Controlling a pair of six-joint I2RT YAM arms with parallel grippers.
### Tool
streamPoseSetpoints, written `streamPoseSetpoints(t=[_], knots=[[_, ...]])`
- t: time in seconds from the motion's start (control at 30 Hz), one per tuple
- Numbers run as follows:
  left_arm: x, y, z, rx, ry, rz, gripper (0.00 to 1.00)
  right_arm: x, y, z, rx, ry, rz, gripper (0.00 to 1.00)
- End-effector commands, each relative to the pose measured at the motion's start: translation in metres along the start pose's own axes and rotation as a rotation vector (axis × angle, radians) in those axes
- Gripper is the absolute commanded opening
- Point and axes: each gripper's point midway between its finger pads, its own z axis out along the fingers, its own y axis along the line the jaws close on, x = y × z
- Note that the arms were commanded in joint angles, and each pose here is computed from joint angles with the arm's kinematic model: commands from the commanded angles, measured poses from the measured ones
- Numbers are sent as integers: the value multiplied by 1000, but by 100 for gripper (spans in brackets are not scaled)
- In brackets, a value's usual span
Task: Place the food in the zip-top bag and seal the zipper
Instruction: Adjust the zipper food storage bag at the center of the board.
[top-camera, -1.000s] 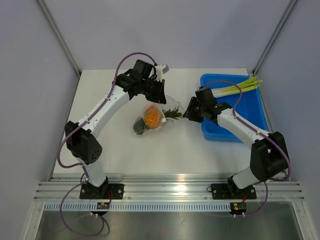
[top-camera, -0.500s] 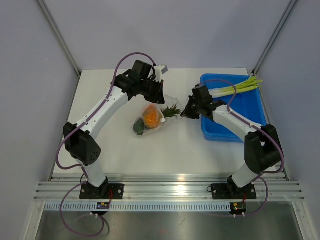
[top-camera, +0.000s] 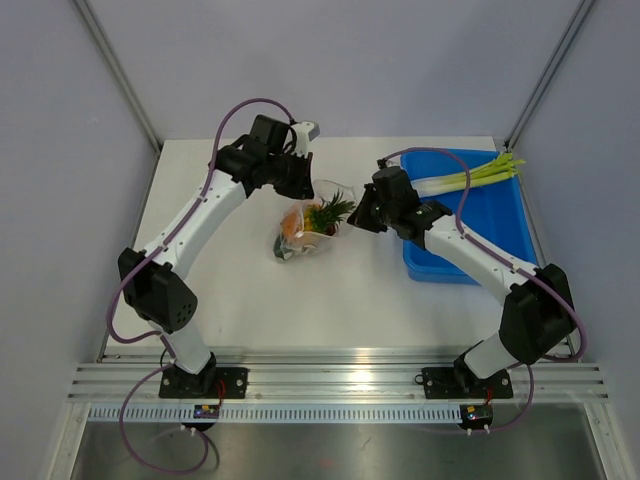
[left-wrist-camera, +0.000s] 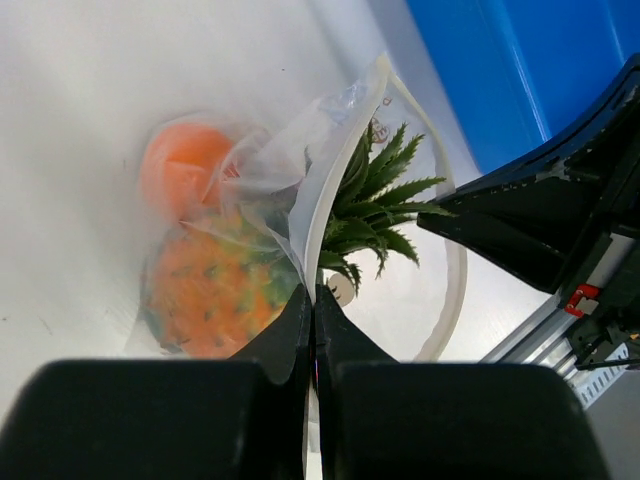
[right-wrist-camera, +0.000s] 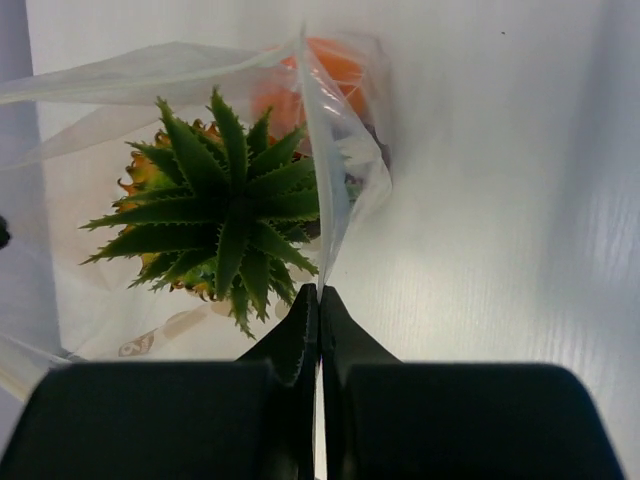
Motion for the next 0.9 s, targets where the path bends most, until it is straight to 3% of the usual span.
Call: streamPoseSetpoints(t=[0.0,0.3,0.63,0.87], knots=[[-31,-2,-28,-32,-105,64,0,-14,-1,-7,10,-70,31,0],[-36,10,-41,-119,-115,90,0,-56,17,-48,-31,-246,53,0],[-47,-40,-53,95,-160,116,0,-72,62,-47,-174,-230,55,0],[-38,-84,-35,288,-116,169,0,-93,67,-29,-116,-236,30,0]])
